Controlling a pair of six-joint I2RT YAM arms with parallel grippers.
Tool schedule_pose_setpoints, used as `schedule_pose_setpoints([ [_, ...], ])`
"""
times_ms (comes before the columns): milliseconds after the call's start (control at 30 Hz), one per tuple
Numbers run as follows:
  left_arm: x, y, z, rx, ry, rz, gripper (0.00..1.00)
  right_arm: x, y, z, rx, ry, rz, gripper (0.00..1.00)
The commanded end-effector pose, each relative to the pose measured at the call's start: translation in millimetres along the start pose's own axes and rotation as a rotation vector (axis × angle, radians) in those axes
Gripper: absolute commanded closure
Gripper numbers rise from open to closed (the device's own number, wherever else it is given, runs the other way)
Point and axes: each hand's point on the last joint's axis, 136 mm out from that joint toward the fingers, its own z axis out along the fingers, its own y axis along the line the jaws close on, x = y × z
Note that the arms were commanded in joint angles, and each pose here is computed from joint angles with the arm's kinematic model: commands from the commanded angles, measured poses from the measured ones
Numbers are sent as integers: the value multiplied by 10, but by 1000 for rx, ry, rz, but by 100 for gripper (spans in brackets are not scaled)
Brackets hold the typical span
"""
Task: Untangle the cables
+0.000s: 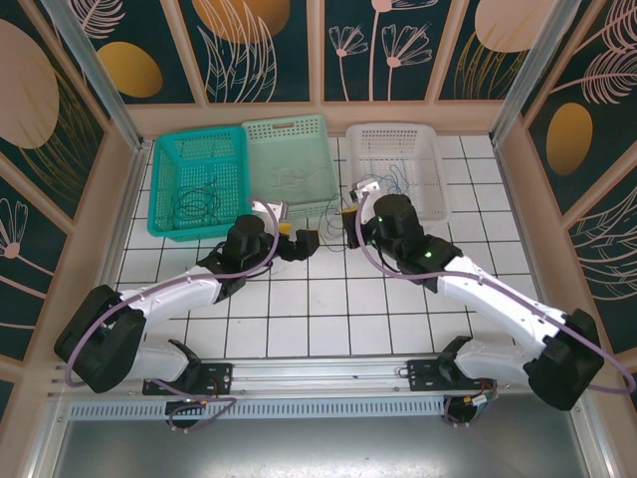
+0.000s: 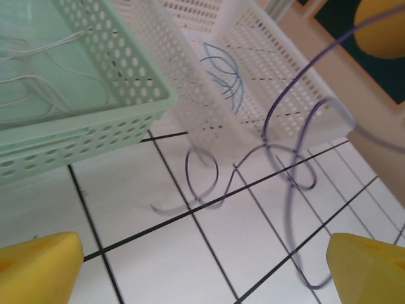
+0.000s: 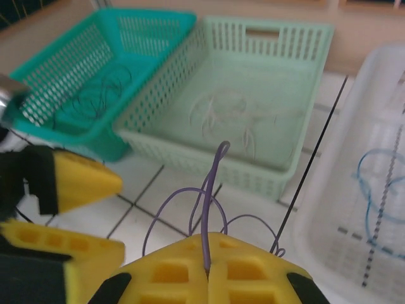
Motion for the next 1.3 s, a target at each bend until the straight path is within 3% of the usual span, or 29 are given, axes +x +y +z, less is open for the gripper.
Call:
schedule_pose_setpoints([
  [0, -82, -197, 19, 103, -30, -11, 2, -411, -2, -247, 40, -127, -55, 100],
  [200, -175, -304, -36, 149, -67, 0, 1, -777, 86, -507, -16, -269, -7, 100],
  [433, -264, -489, -205, 243, -119, 22, 6, -639, 77, -374, -14, -231, 18, 100],
  [667, -35, -420, -179, 243, -57, 44, 18, -677, 36, -363, -40, -251, 88, 100],
  [1067, 77, -140, -3, 109, -21, 98, 13, -875, -72, -482, -265, -268, 364, 100],
  [1267, 65, -166, 133, 130, -10, 99, 13, -966, -15, -552, -356, -272, 432, 100],
])
